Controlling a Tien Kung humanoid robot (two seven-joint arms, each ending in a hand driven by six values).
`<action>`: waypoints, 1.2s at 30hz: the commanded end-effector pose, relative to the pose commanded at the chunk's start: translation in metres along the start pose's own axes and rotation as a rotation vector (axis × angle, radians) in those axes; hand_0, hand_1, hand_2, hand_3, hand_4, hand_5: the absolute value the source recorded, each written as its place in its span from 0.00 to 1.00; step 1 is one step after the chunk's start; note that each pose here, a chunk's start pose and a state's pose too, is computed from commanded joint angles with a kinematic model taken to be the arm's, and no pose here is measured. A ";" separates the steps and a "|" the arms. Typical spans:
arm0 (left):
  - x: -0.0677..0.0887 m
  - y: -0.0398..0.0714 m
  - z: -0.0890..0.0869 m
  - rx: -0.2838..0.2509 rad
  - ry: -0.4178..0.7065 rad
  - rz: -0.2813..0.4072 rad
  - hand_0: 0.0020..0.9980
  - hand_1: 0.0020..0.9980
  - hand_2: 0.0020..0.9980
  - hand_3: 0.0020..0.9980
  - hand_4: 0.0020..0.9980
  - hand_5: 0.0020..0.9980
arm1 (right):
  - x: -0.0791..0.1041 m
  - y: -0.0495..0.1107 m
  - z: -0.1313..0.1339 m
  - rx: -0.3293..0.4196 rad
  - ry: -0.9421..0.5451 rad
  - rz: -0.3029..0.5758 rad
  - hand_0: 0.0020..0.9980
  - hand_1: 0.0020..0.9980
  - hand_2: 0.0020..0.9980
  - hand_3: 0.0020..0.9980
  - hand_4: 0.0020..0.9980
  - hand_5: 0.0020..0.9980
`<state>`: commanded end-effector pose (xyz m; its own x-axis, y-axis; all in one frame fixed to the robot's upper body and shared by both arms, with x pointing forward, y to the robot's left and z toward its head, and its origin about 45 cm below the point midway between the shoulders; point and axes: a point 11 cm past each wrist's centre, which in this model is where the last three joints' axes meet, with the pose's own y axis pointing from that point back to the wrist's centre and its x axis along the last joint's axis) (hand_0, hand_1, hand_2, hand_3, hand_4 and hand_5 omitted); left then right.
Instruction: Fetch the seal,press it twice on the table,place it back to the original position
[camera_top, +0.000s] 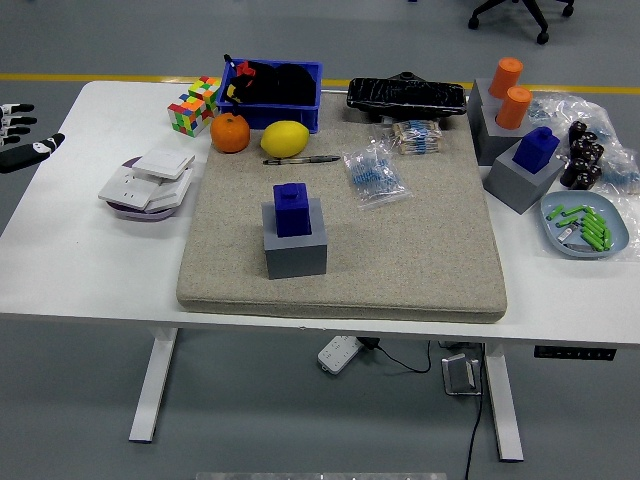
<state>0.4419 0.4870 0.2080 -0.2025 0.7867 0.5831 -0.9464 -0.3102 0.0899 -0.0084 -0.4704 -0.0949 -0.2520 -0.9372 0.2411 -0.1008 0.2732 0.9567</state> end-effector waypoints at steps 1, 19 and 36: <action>0.000 0.000 0.000 -0.001 0.000 0.000 0.76 0.75 0.73 0.78 0.81 0.23 | 0.000 0.000 0.000 0.000 0.000 0.000 0.75 0.69 0.66 0.62 0.74 0.52; 0.001 -0.003 0.007 -0.012 0.002 0.007 0.76 0.74 0.72 0.78 0.79 0.23 | 0.000 0.000 -0.002 0.005 -0.008 0.000 0.74 0.69 0.66 0.62 0.74 0.52; 0.001 -0.004 0.010 -0.016 0.002 0.009 0.76 0.74 0.72 0.77 0.78 0.22 | 0.000 0.000 -0.003 0.006 -0.012 0.001 0.74 0.69 0.66 0.62 0.74 0.52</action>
<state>0.4480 0.4836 0.2159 -0.2110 0.7849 0.5826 -0.9485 -0.3084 0.0719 -0.0059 -0.4710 -0.0945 -0.2638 -0.9343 0.2399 -0.1068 0.2754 0.9554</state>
